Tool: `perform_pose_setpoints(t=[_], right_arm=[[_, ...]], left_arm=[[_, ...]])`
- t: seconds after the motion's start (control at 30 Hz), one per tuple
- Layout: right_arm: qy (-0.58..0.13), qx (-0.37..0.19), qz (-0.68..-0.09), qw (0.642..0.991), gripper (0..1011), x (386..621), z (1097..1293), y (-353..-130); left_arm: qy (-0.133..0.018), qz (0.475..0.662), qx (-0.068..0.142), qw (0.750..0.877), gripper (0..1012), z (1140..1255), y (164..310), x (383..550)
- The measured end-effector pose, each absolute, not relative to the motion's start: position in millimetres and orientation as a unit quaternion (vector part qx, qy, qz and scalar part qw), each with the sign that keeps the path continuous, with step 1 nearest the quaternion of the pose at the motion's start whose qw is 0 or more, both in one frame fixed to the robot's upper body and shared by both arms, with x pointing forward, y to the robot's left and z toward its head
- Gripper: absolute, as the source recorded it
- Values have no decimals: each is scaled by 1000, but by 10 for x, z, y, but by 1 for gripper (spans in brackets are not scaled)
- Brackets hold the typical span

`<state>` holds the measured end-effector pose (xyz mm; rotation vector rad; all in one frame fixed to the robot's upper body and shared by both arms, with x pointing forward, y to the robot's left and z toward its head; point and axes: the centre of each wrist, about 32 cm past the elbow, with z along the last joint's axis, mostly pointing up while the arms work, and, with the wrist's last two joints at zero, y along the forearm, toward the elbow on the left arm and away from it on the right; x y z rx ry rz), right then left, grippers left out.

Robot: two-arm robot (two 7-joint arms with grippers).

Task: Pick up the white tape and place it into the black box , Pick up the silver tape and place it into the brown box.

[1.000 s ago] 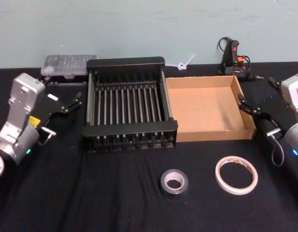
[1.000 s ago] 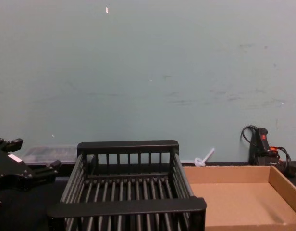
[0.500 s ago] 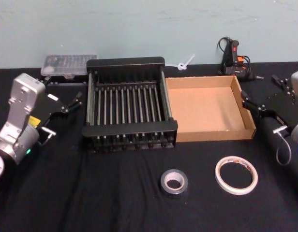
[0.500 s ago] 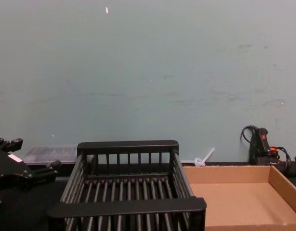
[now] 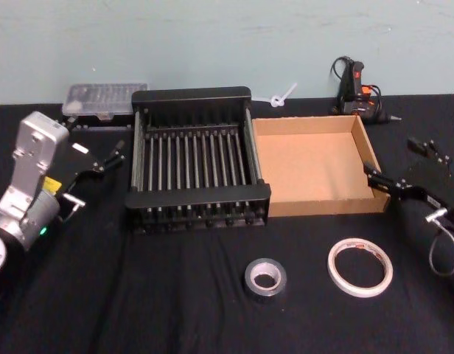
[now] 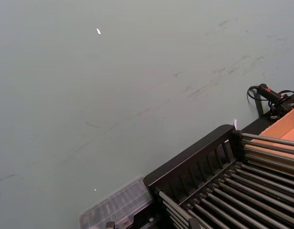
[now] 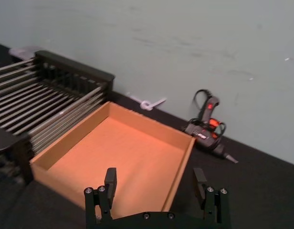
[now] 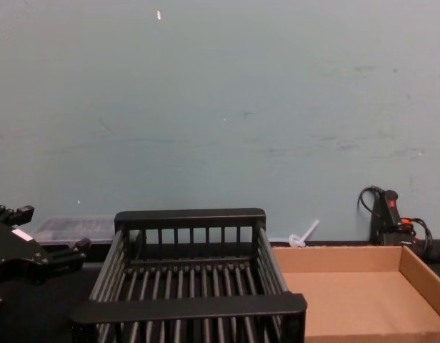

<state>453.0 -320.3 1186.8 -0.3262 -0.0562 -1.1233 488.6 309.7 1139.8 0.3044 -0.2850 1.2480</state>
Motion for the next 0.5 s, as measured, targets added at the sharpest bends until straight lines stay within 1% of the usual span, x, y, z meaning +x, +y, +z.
perform_pose_setpoints(t=[0.23, 0.5], right_arm=[[-4, -171, -505, 846, 1002, 4440, 11897, -3241], [30, -191, -485, 853, 1002, 4375, 11865, -3277]], left_arm=[[-132, 580, 142, 791, 1001, 11397, 3097, 4886], [-132, 580, 141, 791, 1001, 11398, 3097, 4886]])
